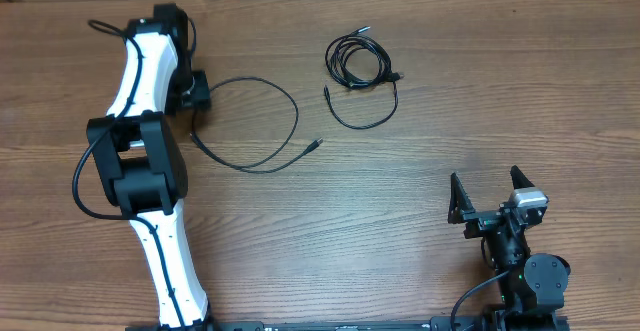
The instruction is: Untangle cables
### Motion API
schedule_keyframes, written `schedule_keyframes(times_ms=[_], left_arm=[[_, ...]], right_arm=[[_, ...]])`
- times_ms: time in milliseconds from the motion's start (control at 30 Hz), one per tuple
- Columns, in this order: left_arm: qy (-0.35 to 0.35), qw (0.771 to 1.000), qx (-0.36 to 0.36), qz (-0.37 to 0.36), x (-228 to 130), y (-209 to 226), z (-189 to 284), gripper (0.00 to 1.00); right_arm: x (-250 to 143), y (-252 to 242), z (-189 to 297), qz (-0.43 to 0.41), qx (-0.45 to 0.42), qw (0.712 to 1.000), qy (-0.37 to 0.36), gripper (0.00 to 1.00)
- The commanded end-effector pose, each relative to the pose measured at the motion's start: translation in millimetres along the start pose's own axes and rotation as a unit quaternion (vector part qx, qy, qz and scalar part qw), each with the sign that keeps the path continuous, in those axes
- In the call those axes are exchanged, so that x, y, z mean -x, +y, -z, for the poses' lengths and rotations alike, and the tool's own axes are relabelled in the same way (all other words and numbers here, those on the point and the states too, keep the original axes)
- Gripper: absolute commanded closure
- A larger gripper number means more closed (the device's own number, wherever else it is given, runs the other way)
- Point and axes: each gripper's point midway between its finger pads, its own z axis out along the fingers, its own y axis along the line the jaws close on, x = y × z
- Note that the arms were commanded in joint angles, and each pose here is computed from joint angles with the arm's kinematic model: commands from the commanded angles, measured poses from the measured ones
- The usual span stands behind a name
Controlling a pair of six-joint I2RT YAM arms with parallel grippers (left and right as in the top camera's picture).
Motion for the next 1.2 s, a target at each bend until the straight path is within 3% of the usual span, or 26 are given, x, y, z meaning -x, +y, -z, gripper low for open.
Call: schedule_keyframes(times_ms=[0,167,333,467,567,667,933,1167], left_arm=[[0.031,0.999,0.019,-0.017,-19,3,-29,0.46],[0.043,0.999,0.005,-0.006,-27,3,-41,0.47],[0.041,0.998,-0.05,0.014,-22,0,-42,0.55],[0.043,0.989,-0.142,0.01,-20,-22,-37,0.72],[0.044,0.983,-0.176,0.002,-20,-34,-34,0.75],[0.044,0.984,-0.174,-0.004,-21,-39,-33,0.96],[0.041,0.983,-0.174,0.04,-14,-40,-14,0.96],[-0.044,0.963,-0.251,0.085,35,-43,87,0.96]], right_arm=[[-3,-2,0,0.003,-0.004,1.0,0.002,0.0],[-3,-2,0,0.003,-0.004,1.0,0.002,0.0],[-3,-2,0,0.003,-0.004,1.0,0.002,0.0],[-3,-2,0,0.003,-0.004,1.0,0.002,0.0],[-3,-2,0,0.003,-0.004,1.0,0.002,0.0],[-3,-2,0,0.003,-0.004,1.0,0.002,0.0],[-3,-2,0,0.003,-0.004,1.0,0.002,0.0],[-3,-2,0,0.003,-0.004,1.0,0.002,0.0]])
